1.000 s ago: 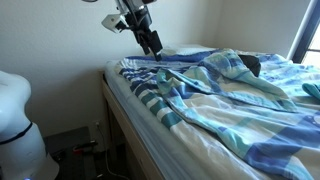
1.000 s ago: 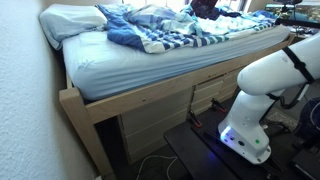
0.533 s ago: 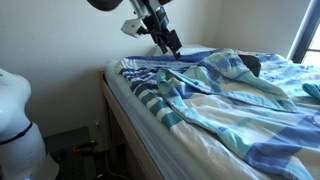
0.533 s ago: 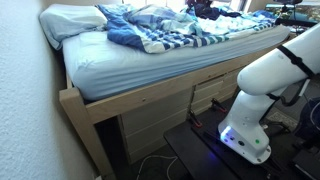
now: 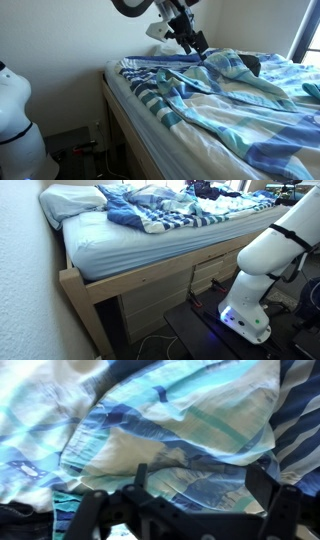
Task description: Straighten the top bedspread
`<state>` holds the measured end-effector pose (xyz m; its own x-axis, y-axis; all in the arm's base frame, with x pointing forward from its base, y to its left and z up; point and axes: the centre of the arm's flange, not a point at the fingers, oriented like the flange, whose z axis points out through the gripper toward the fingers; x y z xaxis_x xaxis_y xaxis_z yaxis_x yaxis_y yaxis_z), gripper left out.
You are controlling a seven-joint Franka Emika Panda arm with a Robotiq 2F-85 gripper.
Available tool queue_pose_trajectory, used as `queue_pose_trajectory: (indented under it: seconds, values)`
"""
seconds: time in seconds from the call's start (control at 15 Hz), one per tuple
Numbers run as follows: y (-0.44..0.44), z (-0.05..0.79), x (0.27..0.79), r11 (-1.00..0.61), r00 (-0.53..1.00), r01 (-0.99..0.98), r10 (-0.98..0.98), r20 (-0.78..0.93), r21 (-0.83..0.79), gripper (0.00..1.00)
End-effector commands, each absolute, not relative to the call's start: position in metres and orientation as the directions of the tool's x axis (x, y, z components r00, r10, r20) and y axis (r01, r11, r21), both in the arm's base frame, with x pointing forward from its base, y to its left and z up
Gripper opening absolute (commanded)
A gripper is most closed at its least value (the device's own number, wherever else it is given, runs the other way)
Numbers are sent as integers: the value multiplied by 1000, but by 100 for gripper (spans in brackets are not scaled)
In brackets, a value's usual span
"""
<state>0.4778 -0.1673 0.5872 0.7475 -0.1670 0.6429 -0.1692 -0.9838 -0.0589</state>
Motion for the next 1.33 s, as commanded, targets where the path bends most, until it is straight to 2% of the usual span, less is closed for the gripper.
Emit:
queue_pose_trajectory:
  seconds: [0.0, 0.6, 1.27]
  values:
    - [-205, 595, 507, -973, 717, -208, -221, 661, -99, 100]
    - [-284, 582, 552, -914, 665, -327, -404, 629, -242, 100]
    - [-340, 525, 563, -810, 611, -418, -585, 533, -410, 100]
